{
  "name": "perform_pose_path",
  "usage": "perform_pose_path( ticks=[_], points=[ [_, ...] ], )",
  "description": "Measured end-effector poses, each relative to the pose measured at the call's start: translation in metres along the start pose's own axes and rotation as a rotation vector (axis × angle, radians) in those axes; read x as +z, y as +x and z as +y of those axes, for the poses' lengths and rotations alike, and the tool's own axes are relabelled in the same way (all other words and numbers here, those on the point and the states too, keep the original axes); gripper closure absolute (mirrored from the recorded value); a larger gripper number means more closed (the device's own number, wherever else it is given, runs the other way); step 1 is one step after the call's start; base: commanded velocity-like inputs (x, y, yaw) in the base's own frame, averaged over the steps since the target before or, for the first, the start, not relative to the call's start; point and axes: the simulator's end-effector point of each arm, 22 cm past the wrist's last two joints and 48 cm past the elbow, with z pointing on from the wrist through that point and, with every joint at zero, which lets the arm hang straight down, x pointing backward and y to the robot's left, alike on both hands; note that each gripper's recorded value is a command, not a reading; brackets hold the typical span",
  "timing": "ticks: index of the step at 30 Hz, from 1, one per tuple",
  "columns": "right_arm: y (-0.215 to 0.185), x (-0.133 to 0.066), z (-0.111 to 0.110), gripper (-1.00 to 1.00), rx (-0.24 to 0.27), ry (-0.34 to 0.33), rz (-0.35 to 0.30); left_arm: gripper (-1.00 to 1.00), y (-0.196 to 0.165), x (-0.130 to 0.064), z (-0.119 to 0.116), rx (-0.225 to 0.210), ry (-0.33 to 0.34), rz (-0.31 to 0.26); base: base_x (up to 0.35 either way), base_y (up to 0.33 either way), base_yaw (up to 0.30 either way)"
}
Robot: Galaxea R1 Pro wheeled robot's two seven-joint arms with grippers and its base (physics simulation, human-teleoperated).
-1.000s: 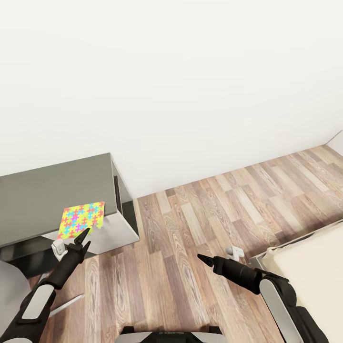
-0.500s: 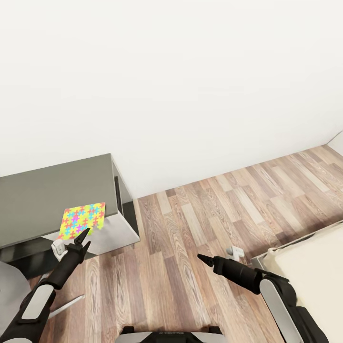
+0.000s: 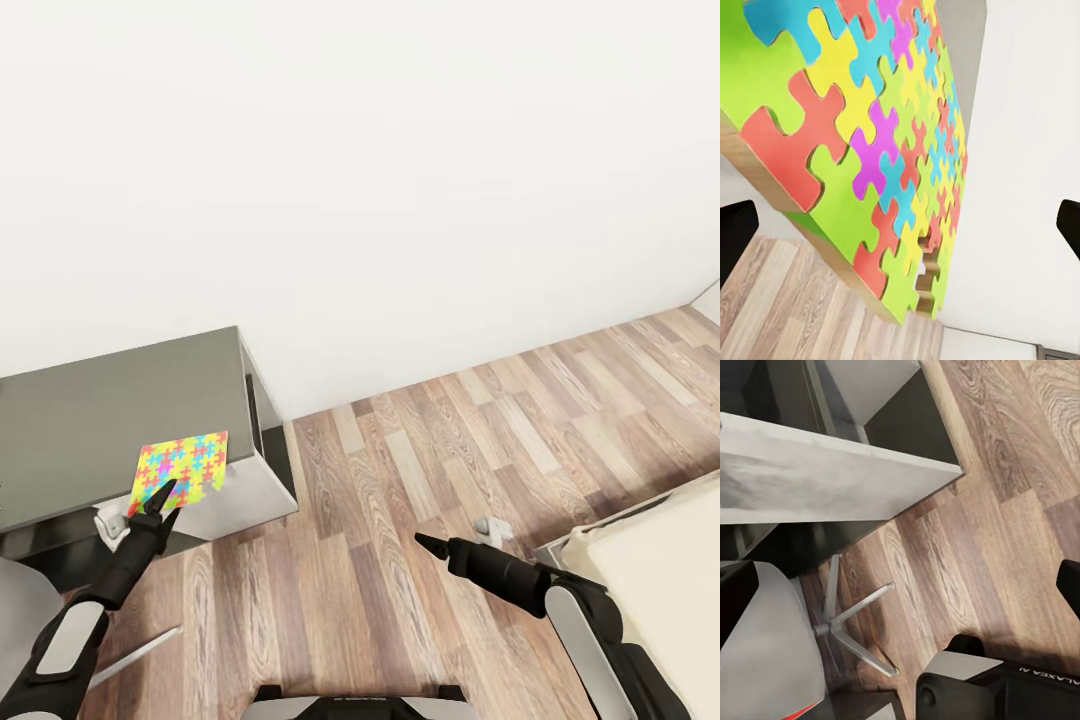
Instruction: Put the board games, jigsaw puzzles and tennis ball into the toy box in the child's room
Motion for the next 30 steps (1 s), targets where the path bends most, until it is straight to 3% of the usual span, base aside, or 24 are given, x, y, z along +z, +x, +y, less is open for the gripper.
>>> perform_pose_path(
  ticks=[30],
  points=[
    [0.0004, 0.0003, 0.0002, -1.00, 0.001, 0.000, 0.001, -1.00, -0.0021, -0.0010, 0.0003, -0.008, 0.000, -0.004, 0.000, 0.000, 0.000]
  ],
)
